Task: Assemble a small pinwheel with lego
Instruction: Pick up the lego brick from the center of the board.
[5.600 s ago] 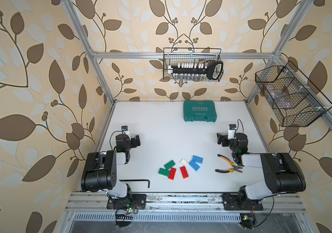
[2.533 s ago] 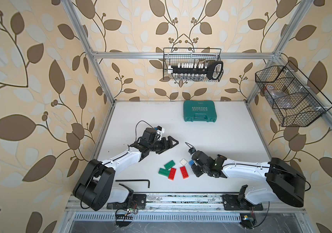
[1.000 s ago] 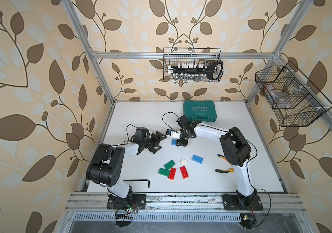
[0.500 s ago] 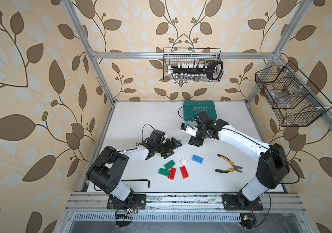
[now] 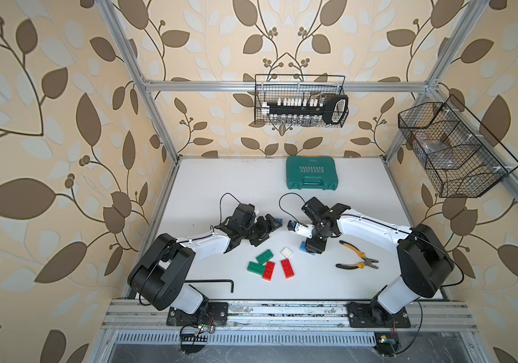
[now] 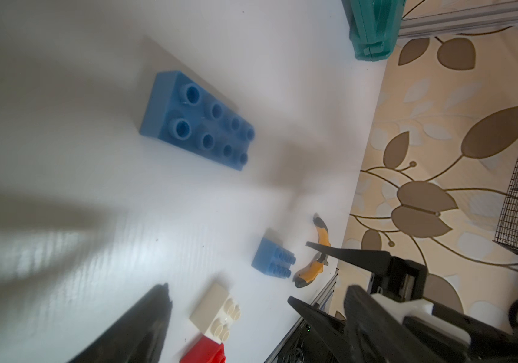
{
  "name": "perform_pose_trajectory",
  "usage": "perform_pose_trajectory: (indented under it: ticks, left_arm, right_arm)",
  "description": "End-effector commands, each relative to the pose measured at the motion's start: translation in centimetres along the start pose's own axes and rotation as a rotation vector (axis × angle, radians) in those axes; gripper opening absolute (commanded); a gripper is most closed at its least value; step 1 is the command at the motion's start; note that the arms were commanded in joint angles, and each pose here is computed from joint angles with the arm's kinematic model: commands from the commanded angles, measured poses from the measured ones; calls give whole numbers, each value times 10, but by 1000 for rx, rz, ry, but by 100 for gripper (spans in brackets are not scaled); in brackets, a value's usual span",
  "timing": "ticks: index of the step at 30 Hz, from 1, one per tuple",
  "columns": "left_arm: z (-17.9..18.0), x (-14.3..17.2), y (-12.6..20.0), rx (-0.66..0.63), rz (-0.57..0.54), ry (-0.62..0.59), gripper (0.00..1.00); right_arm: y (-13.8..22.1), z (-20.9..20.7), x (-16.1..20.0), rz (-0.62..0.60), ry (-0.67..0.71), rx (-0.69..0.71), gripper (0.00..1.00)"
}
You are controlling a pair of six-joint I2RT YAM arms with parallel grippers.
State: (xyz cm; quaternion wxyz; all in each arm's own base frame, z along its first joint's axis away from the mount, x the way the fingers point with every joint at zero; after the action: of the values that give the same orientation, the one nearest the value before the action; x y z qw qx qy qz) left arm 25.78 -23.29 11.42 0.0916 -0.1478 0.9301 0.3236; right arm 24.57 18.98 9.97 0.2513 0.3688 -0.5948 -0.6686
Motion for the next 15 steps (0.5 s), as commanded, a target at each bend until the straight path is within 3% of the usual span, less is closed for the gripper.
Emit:
perform_pose_trajectory:
  ticks: [1,8,11,15]
  left_arm:
    - [0,-6,8,-3,-31,-16,89]
    - [3,-9,9,-20,-39,-21,89]
    - [3,-12,10,-17,-45,-24,89]
    - [7,-19,14,-5,-63,-5,90]
  right_arm:
    - [-14,1,-2,33,6,-15,55]
    - [-27,2,5,57,3,-23,50]
    - [-32,1,2,70,-9,-27,38]
    - [-42,0,4,112,-8,-34,36]
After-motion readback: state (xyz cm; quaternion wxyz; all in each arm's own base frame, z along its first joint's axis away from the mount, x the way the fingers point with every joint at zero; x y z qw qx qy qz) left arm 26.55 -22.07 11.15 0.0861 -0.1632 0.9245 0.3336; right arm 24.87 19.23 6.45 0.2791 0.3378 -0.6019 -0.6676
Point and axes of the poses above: each gripper's point midway between its finger pads, its own y axis back along the fingers, its own z axis along the line the jaws close on, x = y × z, the point moved 5 cm from there along y, back along the fingers, and after that the axes turned 14 degrees about -y, right-handed, at the moved point
